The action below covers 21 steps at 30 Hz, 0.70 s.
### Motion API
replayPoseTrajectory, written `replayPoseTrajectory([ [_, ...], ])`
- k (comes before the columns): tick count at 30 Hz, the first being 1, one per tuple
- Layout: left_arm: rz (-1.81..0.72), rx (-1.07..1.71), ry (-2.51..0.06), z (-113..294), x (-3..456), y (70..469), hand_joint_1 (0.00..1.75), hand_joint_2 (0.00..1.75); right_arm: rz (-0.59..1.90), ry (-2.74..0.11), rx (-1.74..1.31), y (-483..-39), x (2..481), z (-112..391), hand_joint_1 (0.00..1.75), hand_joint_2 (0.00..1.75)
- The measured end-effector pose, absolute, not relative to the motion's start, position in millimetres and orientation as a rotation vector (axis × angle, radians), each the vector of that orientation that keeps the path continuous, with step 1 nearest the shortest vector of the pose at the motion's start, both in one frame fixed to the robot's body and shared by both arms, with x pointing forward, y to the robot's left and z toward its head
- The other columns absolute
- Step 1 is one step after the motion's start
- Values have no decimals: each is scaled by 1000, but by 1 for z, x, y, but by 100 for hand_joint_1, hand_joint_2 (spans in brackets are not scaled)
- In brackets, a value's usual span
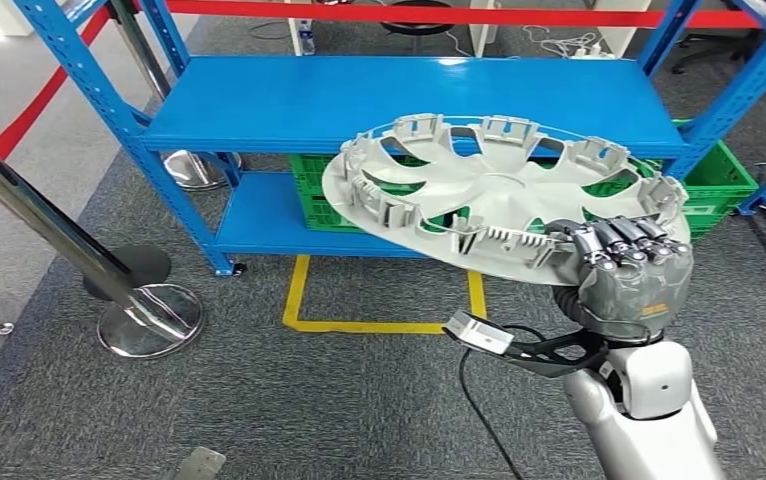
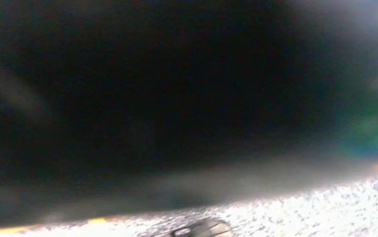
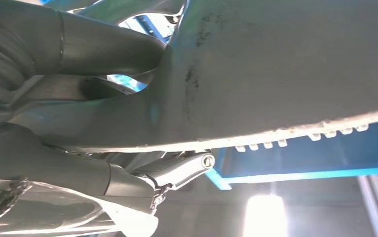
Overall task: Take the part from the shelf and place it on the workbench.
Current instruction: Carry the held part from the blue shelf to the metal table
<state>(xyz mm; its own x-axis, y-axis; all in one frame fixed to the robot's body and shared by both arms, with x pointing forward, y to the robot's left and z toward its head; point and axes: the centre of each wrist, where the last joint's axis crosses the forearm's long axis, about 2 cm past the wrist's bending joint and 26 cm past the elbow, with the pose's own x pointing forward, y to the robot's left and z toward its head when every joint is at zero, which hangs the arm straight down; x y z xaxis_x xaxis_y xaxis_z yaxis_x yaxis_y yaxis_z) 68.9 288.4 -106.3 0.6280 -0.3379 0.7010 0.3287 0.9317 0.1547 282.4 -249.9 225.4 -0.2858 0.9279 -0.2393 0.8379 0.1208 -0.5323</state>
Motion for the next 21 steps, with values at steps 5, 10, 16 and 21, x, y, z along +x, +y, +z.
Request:
replayPoseTrajectory([
  [5,-391,13,-803,-106,69,291,0,0,884,-2230,-1777,-249,284,226,175,175],
  [10,-395,18,-806,-106,71,294,0,0,880,-2226,-1777,-249,284,225,175,175],
  [16,-403,16,-810,-106,74,295,0,0,868,-2224,-1779,-249,284,226,175,175],
  [21,-411,14,-809,-106,74,296,0,0,868,-2222,-1774,-248,285,226,175,175],
])
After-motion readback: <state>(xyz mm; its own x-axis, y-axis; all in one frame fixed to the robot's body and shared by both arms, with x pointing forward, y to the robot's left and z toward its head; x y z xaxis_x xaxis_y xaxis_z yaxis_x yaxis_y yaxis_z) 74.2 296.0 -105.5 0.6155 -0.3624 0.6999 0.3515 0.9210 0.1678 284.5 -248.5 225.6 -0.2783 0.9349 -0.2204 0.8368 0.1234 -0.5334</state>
